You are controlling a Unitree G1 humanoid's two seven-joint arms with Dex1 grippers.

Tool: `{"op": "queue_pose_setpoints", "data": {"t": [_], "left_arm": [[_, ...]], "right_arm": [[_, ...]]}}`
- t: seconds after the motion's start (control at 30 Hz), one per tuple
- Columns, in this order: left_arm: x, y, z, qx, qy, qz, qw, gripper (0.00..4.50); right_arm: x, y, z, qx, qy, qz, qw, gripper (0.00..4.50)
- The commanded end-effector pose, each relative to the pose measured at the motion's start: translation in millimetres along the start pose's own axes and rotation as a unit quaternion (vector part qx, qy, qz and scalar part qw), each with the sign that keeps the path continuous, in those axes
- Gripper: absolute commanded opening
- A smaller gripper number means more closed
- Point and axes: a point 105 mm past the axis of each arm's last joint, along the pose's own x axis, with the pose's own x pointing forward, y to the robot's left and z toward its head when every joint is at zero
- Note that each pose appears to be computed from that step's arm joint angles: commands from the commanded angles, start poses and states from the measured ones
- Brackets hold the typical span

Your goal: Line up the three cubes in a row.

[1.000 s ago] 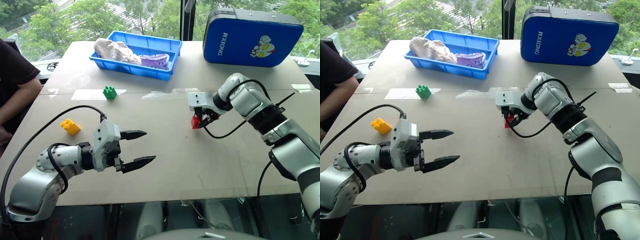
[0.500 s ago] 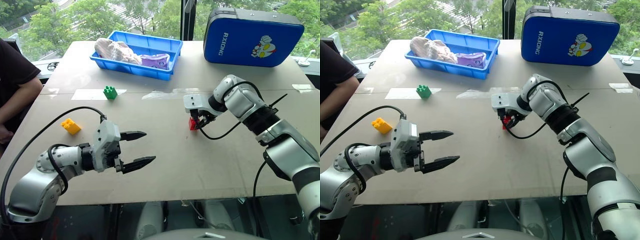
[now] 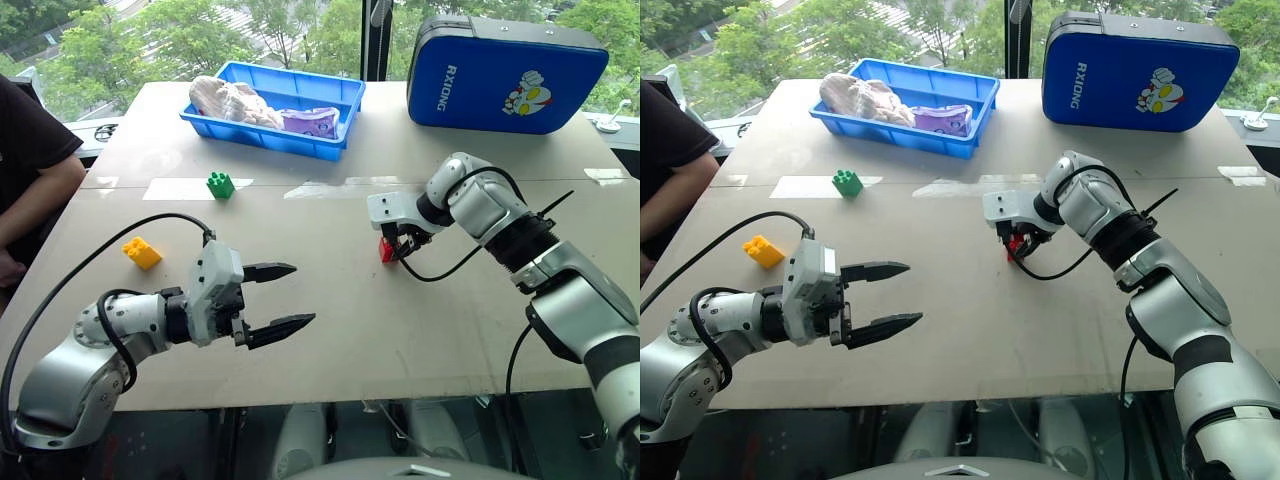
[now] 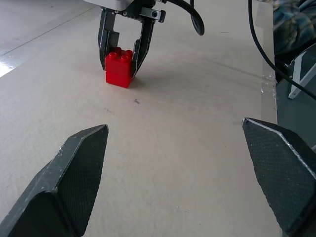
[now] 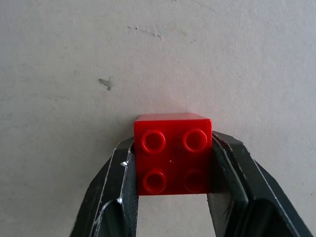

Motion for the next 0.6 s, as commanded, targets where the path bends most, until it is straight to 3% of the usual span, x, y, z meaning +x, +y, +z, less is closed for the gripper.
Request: {"op": "queue_pose_setpoints", "data": {"t": [0.03,0.17,0.43,0.6], "left_arm": [[-2.2,-2.9,10.3,0.021,-0.008,-0.001,1.000,4.47],[-2.8,-2.4,9.2,0.018,-0.008,0.000,1.000,4.47],[-4.1,2.0,6.8,0.008,-0.012,0.011,1.000,4.47],[-13.3,38.0,4.7,-0.039,-0.053,0.136,0.989,4.47]], "right_arm": [[-4.2,-1.4,4.3,-0.004,-0.008,-0.002,1.000,2.84],[-5.5,-0.6,4.2,-0.005,-0.010,0.001,1.000,4.47],[-18.3,2.6,10.6,0.003,-0.035,0.006,0.999,4.47],[-66.9,19.5,32.6,-0.002,-0.163,-0.009,0.987,4.47]]}}
